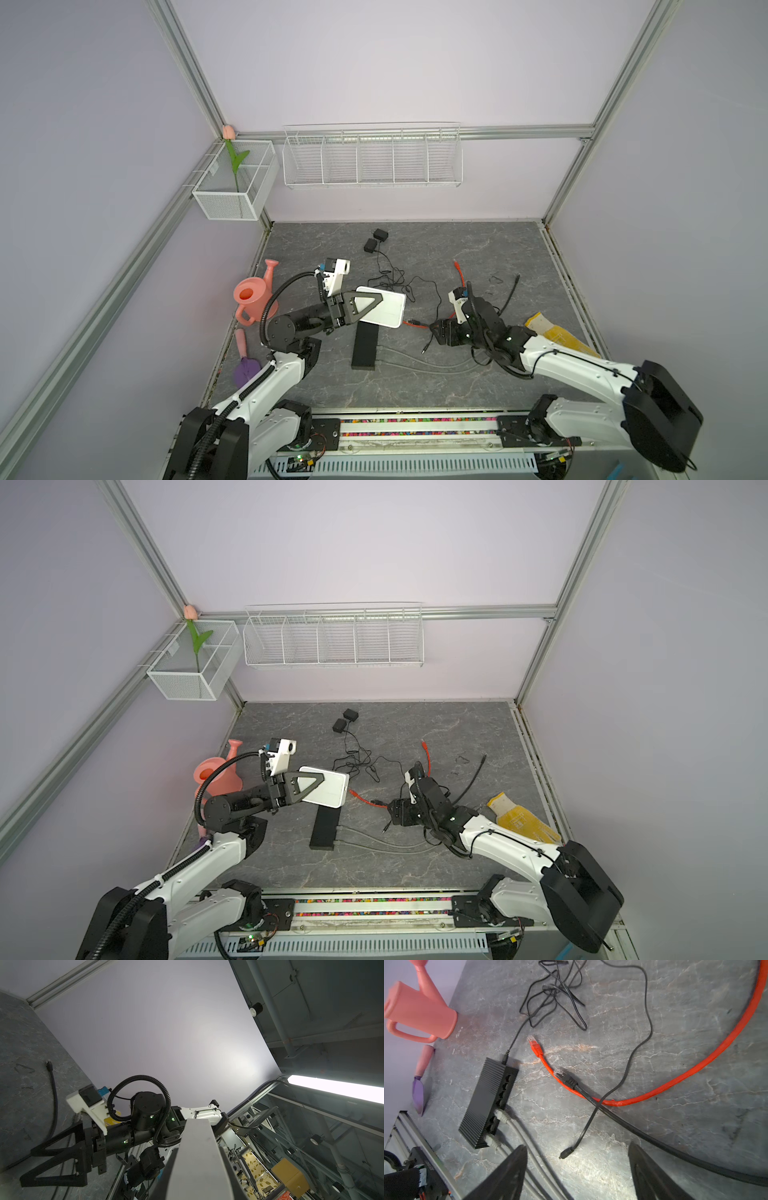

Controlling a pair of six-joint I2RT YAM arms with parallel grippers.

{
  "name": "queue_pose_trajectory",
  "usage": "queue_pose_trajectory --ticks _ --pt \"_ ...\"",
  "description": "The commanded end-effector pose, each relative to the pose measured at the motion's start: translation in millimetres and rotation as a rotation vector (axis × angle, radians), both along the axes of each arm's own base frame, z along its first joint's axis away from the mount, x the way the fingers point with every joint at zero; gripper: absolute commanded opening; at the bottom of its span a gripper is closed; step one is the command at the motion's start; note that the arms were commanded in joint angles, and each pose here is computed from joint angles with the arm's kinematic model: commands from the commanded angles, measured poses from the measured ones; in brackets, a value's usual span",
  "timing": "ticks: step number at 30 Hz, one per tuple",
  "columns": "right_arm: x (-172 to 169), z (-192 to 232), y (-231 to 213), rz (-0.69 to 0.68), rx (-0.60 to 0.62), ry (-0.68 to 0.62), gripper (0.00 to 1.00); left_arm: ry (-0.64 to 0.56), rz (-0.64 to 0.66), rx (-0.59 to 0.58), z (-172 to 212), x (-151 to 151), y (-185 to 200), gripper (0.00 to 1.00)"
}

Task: Insert the plug into the switch port

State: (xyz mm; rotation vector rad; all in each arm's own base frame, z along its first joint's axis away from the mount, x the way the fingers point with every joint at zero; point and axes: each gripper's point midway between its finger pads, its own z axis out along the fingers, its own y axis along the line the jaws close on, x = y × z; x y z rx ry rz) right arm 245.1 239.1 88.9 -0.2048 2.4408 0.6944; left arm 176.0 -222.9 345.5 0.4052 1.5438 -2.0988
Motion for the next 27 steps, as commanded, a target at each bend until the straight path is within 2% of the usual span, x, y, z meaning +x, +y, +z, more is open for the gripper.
queue_pose_trajectory --ticks 1,4,12,22,27 --pt "6 -3 5 -0.032 0.044 0.004 0.77 -0.064 -0.035 -0.024 17 -17 5 0.00" --pt "8 -5 2 -0.046 0.029 -0.003 0.76 -0.082 -0.042 -0.030 24 -23 7 0.00" --pt "4 -20 9 -0.031 0.011 0.024 0.66 -0.165 -0.072 -0.045 47 -47 13 0.00" --pt "-20 -46 38 0.049 -0.014 0.046 0.66 -0.192 -0.093 -0.048 57 -60 16 0.00" --pt "-23 -58 41 0.045 -0.013 0.063 0.58 -0.190 -0.092 -0.048 58 -62 17 0.00"
